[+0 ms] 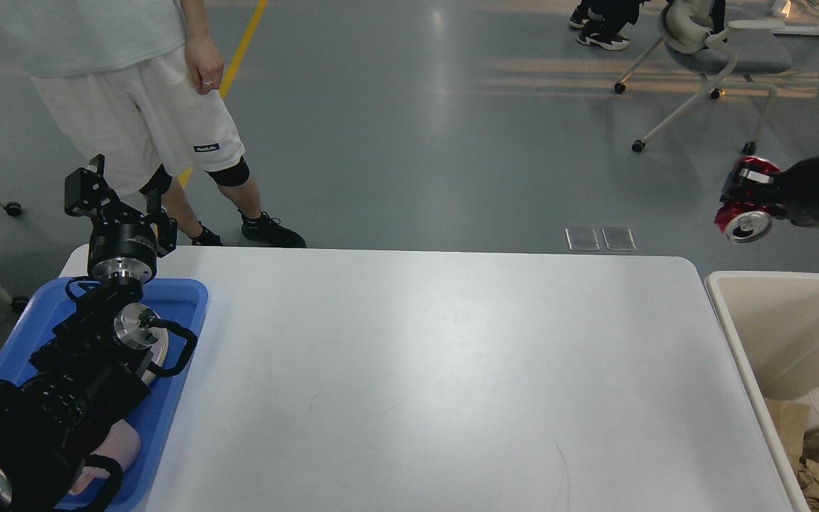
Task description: Tidy desktop
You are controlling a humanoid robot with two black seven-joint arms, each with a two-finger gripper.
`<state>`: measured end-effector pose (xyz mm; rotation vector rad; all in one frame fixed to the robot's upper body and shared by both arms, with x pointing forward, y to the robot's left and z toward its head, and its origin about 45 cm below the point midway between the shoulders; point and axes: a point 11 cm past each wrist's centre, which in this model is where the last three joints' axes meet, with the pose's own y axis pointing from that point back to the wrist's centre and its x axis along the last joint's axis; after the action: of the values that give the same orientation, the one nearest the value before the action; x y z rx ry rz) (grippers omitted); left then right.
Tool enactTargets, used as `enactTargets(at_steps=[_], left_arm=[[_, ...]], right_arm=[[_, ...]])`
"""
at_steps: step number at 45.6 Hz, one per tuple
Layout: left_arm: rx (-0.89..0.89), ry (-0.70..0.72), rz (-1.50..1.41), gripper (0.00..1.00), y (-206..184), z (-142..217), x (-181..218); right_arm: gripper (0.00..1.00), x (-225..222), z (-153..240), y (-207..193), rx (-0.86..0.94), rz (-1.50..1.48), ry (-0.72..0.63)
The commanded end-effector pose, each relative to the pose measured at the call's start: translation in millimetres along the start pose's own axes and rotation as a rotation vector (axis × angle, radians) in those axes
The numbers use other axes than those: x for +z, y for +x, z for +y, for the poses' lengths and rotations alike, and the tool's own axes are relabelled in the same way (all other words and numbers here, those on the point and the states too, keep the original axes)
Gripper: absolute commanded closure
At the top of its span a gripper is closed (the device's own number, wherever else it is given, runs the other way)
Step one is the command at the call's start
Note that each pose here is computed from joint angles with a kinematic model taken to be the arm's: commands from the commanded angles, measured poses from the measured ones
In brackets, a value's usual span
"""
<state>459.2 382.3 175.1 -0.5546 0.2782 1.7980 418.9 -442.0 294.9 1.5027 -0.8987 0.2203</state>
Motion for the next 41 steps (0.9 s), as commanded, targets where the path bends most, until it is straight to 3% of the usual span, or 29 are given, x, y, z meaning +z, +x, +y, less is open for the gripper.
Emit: enactTargets(at_steps=[1, 7, 9, 11, 13, 14, 28, 41], left_arm=[[0.0, 0.0, 0.0, 0.04, 0, 0, 0], [-0.001, 0.0, 0.001, 0.04, 0, 0, 0], [0.0, 0.0, 0.0, 0.04, 0, 0, 0], [0.0, 0.0, 0.0, 0.04, 0, 0, 0], [-0.001, 0.0, 0.001, 0.04, 0, 0, 0], [-0.001, 0.0, 0.001, 0.04, 0, 0, 0], [0.0, 0.0, 0.0, 0.04, 0, 0, 0], [-0.001, 0.0, 0.001, 0.04, 0, 0, 0]], right_arm=[[1.0, 83, -32, -25, 0.092, -0.038, -0.174], [0.95, 150, -53, -63, 0.134, -0.068, -0.31], [0.85, 165, -55, -73, 0.141, -0.094, -0.334], [0.58, 181, -56, -82, 0.148, -0.111, -0.363], [0.17, 194, -56, -81, 0.181, -0.124, -0.39], [0.02, 198, -56, -79, 0.199, -0.127, -0.399], [0.0, 211, -68, -100, 0.209, -0.129, -0.436], [0.0, 177, -78, -80, 0.284, -0.327, -0.316]])
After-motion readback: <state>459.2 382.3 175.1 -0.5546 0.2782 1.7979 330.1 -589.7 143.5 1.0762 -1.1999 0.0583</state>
